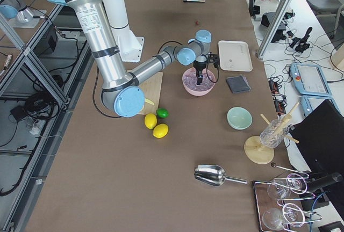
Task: Mash ice and strawberries in cup
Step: 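Close the right gripper on a third clear ice cube and lift it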
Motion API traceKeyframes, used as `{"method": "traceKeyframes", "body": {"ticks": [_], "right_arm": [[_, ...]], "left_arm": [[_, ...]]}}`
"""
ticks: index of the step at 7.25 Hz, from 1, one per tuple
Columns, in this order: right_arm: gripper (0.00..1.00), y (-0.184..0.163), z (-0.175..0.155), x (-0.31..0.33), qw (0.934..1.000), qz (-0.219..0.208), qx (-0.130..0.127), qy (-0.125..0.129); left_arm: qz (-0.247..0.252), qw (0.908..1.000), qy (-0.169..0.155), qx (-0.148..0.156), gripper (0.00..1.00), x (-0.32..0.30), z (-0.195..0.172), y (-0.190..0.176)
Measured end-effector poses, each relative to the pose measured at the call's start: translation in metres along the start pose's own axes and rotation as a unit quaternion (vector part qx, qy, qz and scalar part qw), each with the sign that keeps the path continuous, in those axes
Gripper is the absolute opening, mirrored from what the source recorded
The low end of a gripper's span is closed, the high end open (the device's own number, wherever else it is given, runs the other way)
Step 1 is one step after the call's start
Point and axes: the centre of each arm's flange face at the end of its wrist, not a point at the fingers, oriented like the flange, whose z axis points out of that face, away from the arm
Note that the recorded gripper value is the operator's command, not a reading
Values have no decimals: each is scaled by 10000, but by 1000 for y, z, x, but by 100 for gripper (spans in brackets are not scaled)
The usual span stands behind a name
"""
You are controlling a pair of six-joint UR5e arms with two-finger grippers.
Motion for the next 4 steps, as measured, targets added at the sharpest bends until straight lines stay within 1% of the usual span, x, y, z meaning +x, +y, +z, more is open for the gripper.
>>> {"method": "traceKeyframes", "body": {"ticks": [2,4], "right_arm": [[73,5,13,-4,9999,-55,-44,98],[56,5,17,-5,9998,-120,-59,130]], "left_arm": [[-2,10000,-1,1,97,0,0,0],[-5,10000,-2,-2,97,-1,0,0]]}}
